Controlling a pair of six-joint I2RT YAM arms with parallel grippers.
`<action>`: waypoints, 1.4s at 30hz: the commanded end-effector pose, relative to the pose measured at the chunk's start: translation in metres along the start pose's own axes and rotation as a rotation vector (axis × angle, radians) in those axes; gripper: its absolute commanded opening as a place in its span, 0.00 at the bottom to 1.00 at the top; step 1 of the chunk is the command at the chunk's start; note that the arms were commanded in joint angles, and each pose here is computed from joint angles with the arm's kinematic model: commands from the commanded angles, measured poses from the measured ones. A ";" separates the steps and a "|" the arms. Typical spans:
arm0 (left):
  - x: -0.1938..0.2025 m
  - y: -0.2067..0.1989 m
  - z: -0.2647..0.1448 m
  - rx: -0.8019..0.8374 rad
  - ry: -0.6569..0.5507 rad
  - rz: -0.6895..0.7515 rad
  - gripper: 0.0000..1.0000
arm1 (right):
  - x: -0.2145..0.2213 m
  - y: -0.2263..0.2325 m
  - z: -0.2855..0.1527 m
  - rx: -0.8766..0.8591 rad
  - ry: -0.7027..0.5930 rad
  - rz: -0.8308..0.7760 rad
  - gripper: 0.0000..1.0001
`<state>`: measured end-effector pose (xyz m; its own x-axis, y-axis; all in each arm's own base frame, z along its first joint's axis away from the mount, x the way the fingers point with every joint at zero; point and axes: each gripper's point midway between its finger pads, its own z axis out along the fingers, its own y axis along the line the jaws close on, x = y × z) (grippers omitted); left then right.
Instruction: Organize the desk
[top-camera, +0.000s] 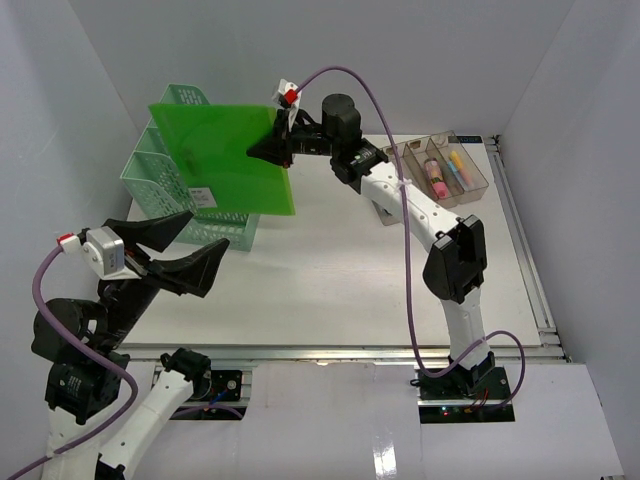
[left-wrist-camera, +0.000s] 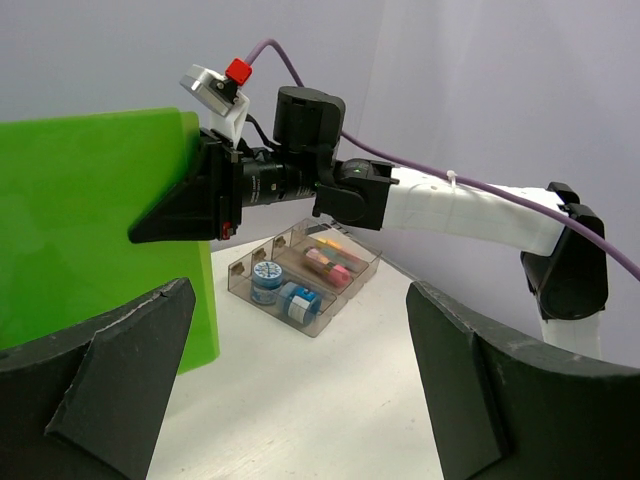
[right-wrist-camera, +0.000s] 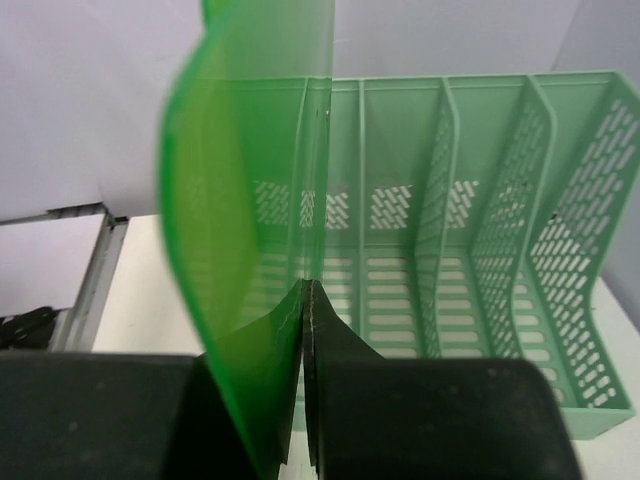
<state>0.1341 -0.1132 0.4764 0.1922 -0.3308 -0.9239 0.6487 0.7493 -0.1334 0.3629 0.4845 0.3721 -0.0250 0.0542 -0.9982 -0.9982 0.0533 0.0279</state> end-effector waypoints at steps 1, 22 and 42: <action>0.012 0.005 -0.004 -0.034 0.027 -0.034 0.98 | -0.057 -0.005 0.006 0.039 -0.150 -0.148 0.08; 0.024 0.002 -0.017 -0.039 0.041 -0.107 0.98 | -0.028 0.010 0.076 0.054 -0.214 -0.199 0.08; 0.038 -0.002 -0.024 -0.018 0.055 -0.152 0.98 | -0.007 0.000 0.105 0.161 -0.322 -0.099 0.08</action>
<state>0.1269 -0.1126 0.4387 0.0677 -0.4078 -0.9106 0.6438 0.7151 -0.2724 0.3720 0.5910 0.3331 0.0241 0.1943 -0.9806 -0.9825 0.1858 0.0127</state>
